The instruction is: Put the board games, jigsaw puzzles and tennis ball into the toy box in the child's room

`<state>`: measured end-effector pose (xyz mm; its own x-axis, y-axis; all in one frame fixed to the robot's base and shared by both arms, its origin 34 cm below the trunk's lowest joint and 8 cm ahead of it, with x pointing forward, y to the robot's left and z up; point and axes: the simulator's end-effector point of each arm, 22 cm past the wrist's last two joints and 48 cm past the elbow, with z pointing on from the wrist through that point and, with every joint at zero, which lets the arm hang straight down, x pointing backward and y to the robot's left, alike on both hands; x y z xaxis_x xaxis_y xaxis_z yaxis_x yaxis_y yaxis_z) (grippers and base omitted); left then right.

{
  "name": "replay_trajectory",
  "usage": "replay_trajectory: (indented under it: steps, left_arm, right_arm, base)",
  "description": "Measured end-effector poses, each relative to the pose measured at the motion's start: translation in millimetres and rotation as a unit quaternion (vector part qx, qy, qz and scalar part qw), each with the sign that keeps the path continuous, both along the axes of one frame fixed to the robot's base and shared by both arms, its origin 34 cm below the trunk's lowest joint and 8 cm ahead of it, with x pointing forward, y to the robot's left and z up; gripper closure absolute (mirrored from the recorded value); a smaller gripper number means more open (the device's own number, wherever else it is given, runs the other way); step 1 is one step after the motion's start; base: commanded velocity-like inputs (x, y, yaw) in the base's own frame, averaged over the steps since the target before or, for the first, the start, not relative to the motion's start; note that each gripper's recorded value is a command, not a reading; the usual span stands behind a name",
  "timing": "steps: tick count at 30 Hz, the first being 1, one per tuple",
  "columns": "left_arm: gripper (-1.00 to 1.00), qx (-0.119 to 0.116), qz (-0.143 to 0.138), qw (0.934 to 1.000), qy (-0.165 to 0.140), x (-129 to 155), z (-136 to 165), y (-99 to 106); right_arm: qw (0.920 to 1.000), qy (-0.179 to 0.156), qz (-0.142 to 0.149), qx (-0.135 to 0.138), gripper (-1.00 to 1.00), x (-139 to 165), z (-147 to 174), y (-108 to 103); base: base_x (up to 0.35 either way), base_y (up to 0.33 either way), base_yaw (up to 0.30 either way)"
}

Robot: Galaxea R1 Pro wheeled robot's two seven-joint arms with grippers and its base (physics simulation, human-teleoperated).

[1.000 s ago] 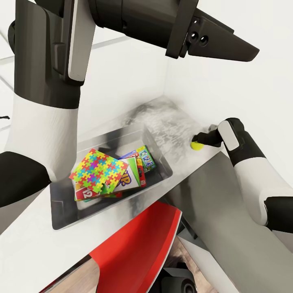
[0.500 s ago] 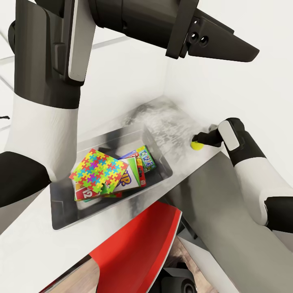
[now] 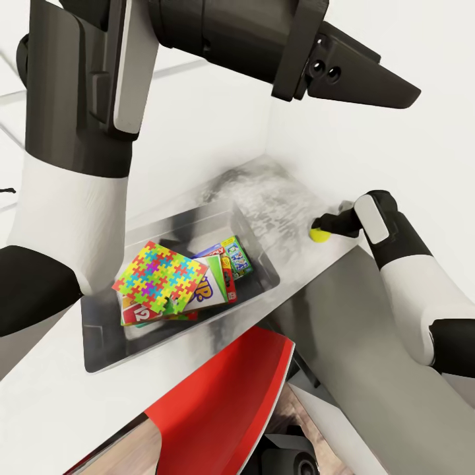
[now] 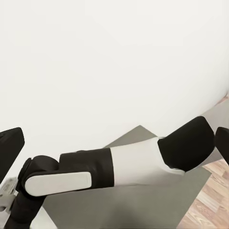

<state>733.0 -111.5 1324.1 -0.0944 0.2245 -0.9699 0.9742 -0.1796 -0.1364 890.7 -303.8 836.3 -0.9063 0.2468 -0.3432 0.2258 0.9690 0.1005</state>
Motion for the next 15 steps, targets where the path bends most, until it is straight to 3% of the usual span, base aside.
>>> replay_trajectory:
  steps: [10, 15]
  left_arm:
    - [-1.0, 0.003, -0.002, 1.0, -0.003, -2.7, 0.6, -1.3]
    - [-1.0, 0.003, -0.002, 1.0, -0.007, -5.0, 4.8, -1.3]
  right_arm:
    - [0.9992, -0.038, 0.006, 0.006, 1.0, 16.5, 27.8, 6.3]
    - [0.9987, -0.05, 0.008, 0.008, 1.0, 21.0, 39.1, 8.2]
  base:
    - [-0.004, 0.0, 0.0]
    - [-0.172, 0.0, 0.0]
